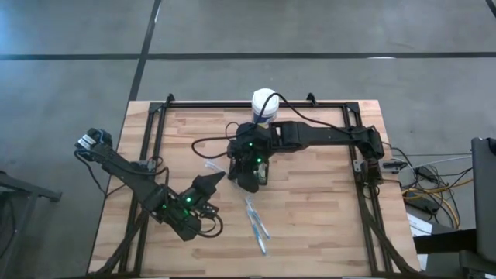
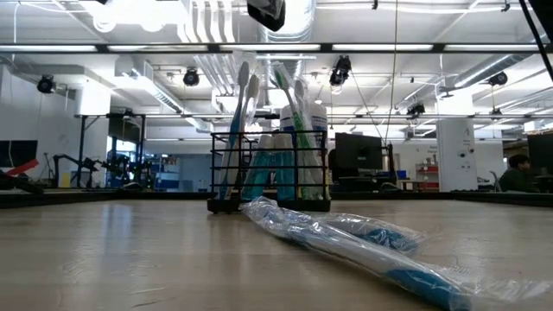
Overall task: Pick & Place toothbrushing station
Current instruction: Put the purple toothbrush into the wire organizer
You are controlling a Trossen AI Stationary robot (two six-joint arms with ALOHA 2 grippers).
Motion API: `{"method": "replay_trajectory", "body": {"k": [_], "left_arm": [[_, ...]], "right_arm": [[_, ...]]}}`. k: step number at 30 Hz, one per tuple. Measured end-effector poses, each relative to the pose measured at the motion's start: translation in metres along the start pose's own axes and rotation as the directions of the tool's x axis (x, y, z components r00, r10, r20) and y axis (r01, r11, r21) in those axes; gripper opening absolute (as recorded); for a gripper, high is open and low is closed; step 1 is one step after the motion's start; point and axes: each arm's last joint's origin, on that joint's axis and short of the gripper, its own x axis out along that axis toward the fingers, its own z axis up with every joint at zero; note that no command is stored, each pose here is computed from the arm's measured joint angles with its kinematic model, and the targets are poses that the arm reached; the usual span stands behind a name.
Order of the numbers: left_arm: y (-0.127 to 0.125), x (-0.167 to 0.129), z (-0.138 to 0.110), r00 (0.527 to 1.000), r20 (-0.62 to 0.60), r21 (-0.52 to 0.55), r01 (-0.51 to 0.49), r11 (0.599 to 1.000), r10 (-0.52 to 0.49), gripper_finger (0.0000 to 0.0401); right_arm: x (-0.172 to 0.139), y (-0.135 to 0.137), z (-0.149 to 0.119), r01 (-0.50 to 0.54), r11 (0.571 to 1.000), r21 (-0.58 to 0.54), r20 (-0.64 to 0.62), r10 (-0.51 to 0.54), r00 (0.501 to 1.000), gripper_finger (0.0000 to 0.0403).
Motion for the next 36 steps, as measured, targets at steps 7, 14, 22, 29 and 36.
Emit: {"method": "replay_trajectory", "body": {"k": [7,14,22,29,36], "left_arm": [[0.0,-0.004,0.0,1.0,0.011,-0.008,-0.005,1.0,0.005,0.0027],[0.006,-0.024,-0.005,0.998,0.06,-0.056,-0.026,0.998,0.03,0.0077],[0.019,-0.062,-0.042,0.953,0.3,-0.41,0.163,0.898,-0.037,0.0113],[0.023,-0.075,-0.094,0.868,0.486,-0.649,0.438,0.622,-0.104,0.0104],[-0.007,-0.069,-0.117,0.815,0.579,-0.768,0.549,0.329,-0.008,0.0047]], "right_arm": [[0.0,0.001,0.0,0.001,0.999,-0.038,0.0,-0.001,1.0,0.0013],[-0.018,0.01,0.001,0.048,0.989,-0.138,0.05,-0.042,0.998,0.0012],[-0.055,0.039,-0.014,0.153,0.948,-0.279,0.196,-0.1,0.976,0.0012],[-0.082,0.043,-0.054,0.213,0.926,-0.311,0.373,-0.087,0.924,0.0011],[-0.096,0.032,-0.113,0.262,0.918,-0.297,0.538,-0.065,0.84,0.0012]]}}
